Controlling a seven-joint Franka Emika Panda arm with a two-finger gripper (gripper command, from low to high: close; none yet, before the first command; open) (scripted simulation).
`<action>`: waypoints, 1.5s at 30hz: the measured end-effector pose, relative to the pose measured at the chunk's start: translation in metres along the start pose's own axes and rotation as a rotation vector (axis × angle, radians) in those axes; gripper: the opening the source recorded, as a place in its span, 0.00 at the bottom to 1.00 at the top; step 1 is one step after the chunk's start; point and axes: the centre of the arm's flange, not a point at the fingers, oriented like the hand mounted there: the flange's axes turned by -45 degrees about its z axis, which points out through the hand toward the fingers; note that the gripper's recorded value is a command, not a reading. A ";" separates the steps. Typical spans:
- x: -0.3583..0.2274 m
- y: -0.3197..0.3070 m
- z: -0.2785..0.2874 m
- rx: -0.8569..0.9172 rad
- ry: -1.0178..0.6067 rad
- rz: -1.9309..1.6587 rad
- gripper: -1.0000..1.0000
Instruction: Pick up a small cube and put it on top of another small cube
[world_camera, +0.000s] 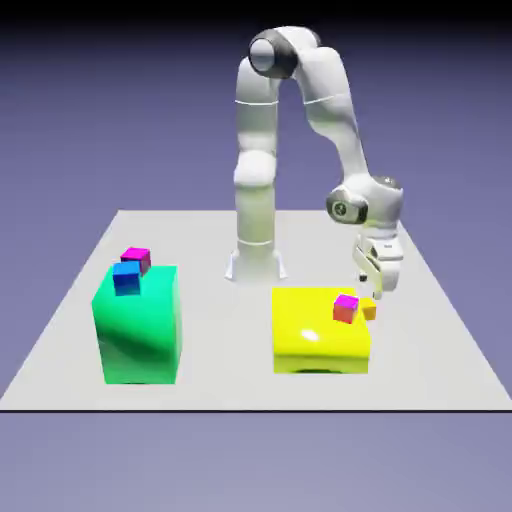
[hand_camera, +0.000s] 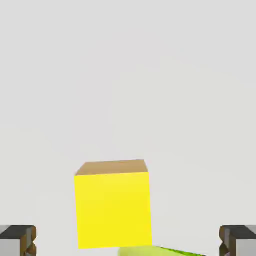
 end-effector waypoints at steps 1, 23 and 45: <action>0.003 0.000 0.007 -0.003 0.000 -0.007 0.50; 0.000 0.030 -0.017 -0.012 0.019 0.053 0.00; -0.440 0.197 -0.194 -0.021 0.004 0.459 0.00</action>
